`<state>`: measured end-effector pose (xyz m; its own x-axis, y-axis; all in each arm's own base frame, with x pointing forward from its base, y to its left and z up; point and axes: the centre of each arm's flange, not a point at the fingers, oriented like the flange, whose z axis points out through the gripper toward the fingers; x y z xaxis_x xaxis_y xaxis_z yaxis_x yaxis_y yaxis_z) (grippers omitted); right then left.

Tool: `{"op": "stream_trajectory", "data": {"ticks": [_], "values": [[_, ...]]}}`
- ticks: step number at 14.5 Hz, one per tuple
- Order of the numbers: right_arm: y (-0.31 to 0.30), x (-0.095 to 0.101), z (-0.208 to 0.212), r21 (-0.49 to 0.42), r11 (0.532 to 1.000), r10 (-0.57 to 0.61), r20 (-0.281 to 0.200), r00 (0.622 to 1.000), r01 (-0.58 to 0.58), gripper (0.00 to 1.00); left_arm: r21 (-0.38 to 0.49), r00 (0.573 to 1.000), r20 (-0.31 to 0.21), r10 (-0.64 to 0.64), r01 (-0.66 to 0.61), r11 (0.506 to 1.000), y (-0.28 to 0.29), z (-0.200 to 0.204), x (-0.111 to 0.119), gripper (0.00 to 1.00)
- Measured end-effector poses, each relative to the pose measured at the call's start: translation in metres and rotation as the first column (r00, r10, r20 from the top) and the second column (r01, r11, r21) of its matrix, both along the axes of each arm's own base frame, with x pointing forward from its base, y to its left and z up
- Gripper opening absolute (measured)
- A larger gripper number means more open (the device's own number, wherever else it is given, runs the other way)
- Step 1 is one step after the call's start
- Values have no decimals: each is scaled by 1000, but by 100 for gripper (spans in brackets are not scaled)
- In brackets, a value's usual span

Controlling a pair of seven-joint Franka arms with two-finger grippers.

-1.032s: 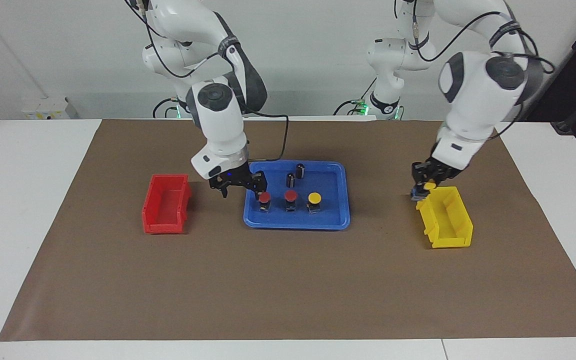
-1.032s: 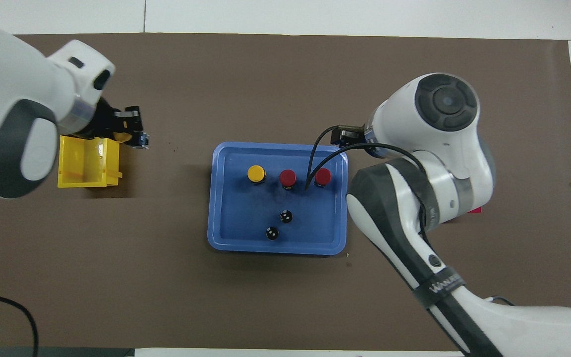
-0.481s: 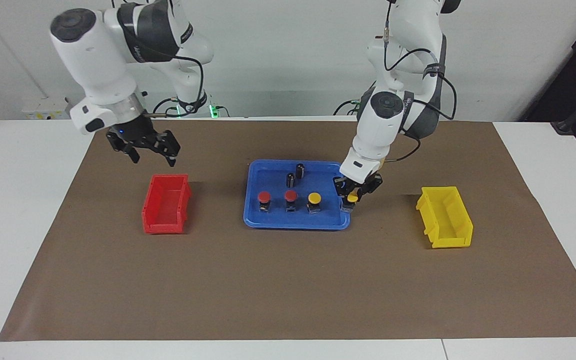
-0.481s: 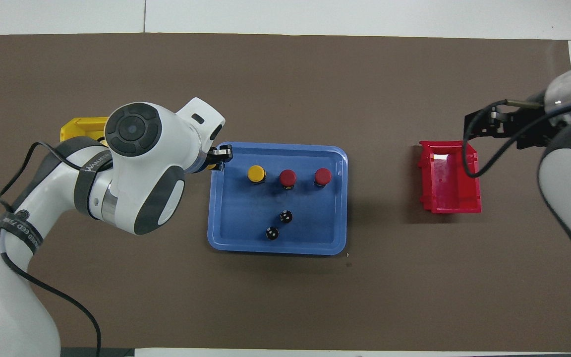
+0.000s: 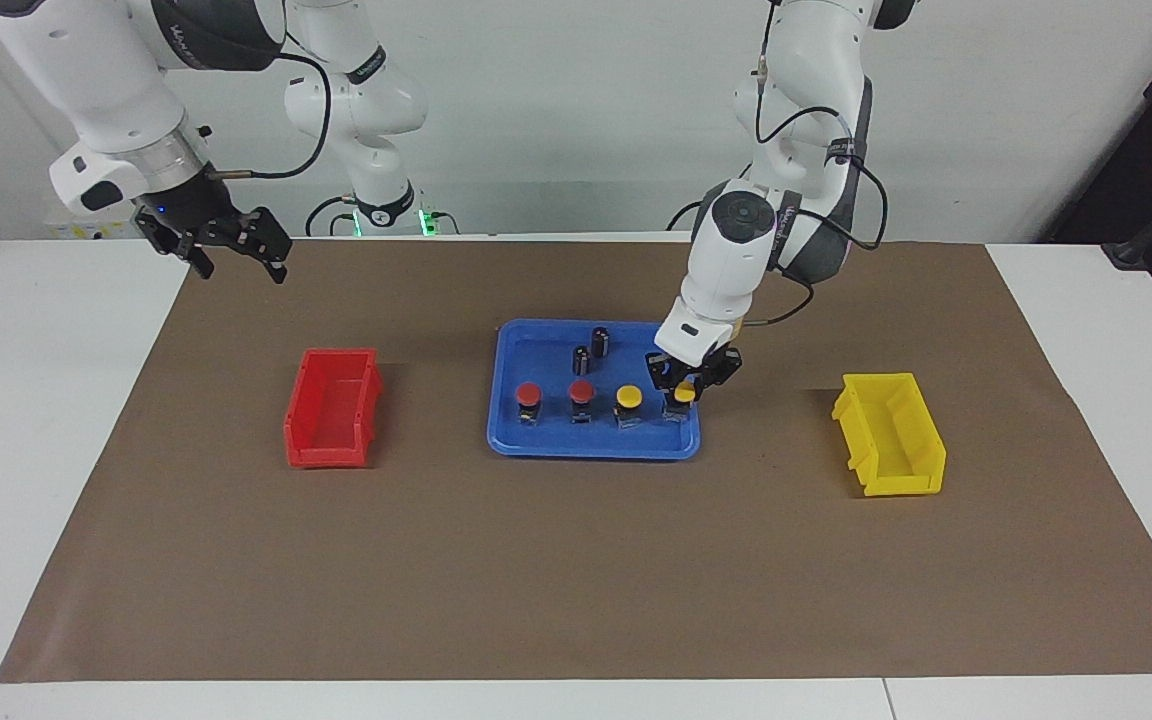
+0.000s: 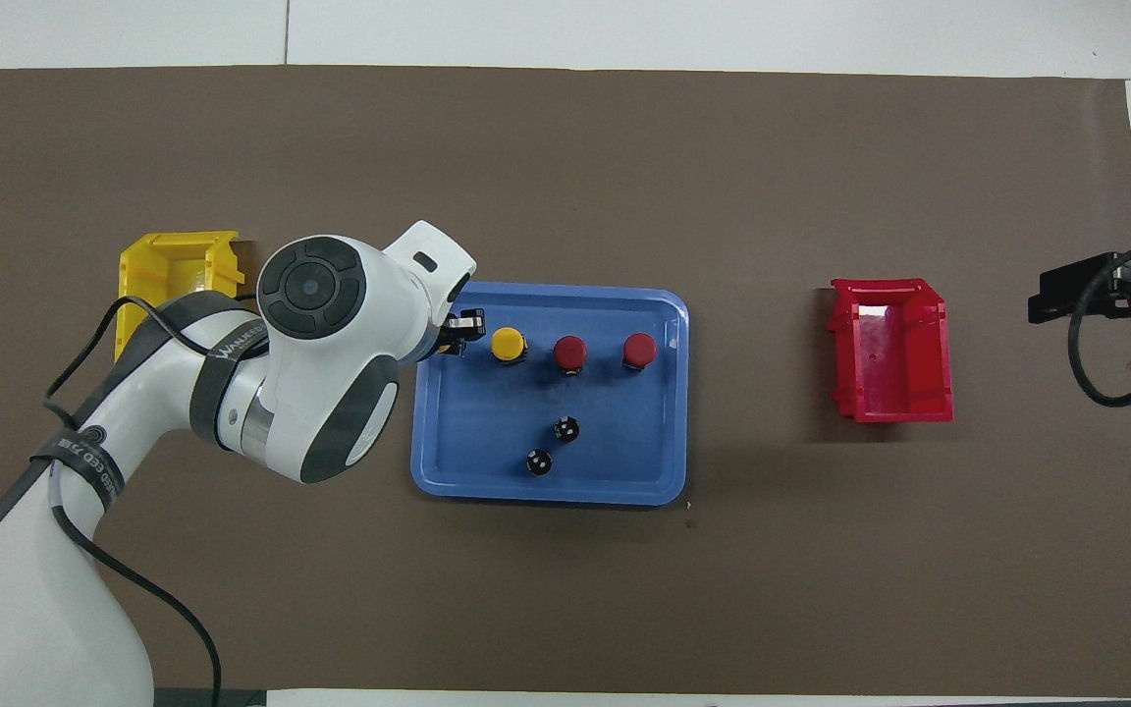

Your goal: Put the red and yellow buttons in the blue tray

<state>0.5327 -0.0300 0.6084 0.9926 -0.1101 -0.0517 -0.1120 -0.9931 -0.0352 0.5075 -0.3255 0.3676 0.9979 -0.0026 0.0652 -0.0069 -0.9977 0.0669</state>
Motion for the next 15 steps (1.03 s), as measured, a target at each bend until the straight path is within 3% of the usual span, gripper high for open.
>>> {"op": "stream_trajectory", "data": {"ticks": [3,4,8,9,15], "values": [[-20,-5,6,3,1000,30,-13,999,-30,100,5,1000,-7,0,0,1000,1,-17,-3,41],[-28,-5,8,3,1000,29,-11,1000,-29,100,5,1000,-7,0,0,1000,1,-17,-2,46],[-28,-5,7,-14,999,34,-15,999,-35,100,7,1000,-10,4,-4,1000,3,-14,-1,92],[-28,-5,7,-14,999,35,-15,999,-35,100,12,1000,-16,10,-10,1000,6,-8,1,100],[-24,-6,5,-12,999,43,-27,999,-44,100,45,995,-57,-85,87,995,94,89,45,100]]}}
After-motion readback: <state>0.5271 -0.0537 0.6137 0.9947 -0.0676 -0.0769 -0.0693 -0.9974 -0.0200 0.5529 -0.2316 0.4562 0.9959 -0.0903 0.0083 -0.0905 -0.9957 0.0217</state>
